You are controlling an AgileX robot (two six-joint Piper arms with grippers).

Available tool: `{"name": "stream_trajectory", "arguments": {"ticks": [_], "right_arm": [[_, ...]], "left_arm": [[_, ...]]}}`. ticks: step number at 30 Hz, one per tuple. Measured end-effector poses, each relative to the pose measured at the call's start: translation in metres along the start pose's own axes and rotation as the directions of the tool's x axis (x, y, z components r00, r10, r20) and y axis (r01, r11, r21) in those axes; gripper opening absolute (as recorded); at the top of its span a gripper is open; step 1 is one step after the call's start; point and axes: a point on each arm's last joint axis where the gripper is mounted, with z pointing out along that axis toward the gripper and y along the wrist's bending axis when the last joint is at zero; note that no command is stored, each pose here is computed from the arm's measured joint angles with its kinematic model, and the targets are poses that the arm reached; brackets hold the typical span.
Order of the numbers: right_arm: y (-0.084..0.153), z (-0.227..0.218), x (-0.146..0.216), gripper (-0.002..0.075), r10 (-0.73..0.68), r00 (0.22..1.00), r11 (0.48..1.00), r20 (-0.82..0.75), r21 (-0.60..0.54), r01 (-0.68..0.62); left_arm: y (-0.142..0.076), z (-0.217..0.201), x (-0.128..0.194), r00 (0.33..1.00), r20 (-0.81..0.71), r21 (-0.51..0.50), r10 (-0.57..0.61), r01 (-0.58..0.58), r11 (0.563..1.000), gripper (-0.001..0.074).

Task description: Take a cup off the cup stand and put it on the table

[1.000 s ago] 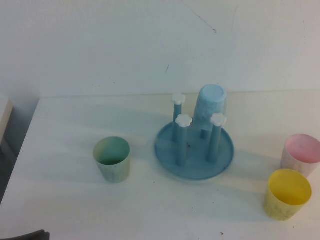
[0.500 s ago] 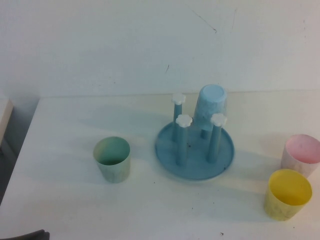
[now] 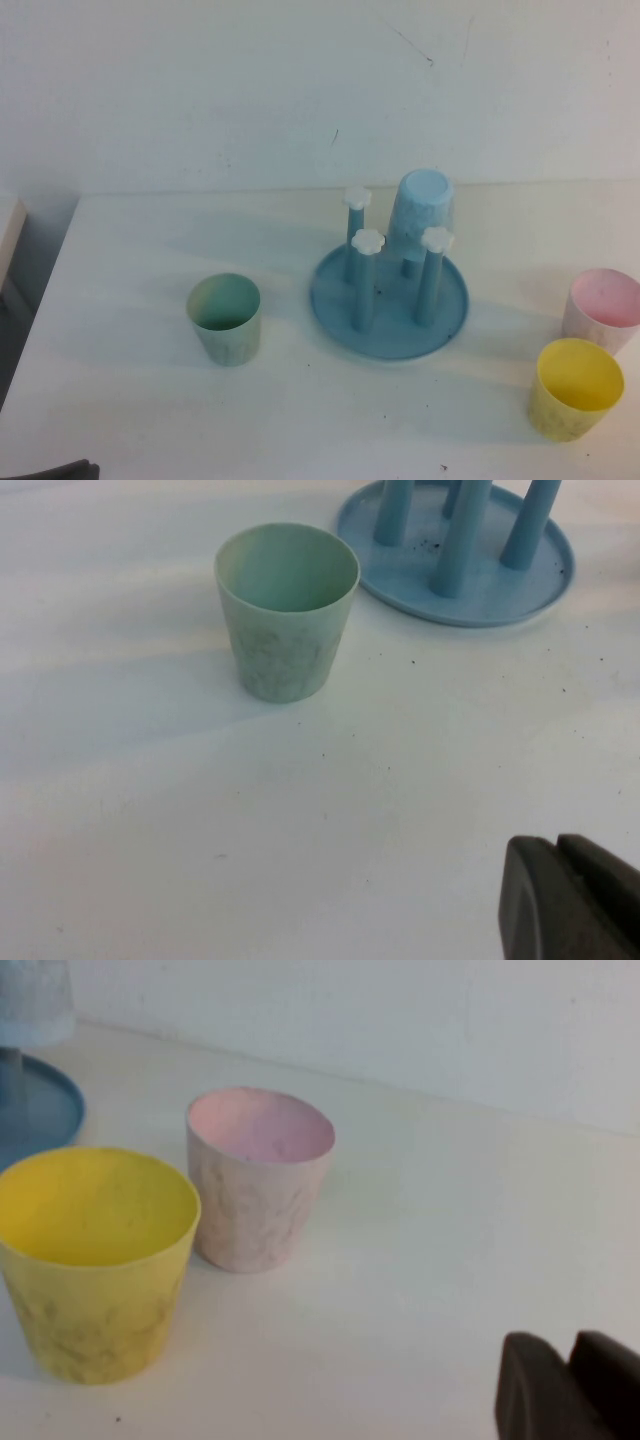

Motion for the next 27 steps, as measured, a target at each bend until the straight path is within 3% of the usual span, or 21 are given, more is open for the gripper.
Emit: {"name": "stream_trajectory", "arguments": {"ticks": [9, 27], "right_arm": [[0.0044, -0.0003, 0.0052, 0.0071, 0.019, 0.999, 0.996, -0.051, -0.088, -0.024], [0.0043, -0.0003, 0.0054, 0.0071, 0.018, 0.998, 0.996, -0.052, -0.091, -0.023]], "left_arm": [[0.0, 0.0, 0.0, 1.0, 0.0, 0.0, 0.0, 0.0, 1.0, -0.0001], [0.0, 0.0, 0.0, 1.0, 0.0, 0.0, 0.0, 0.0, 1.0, -0.0001]]}}
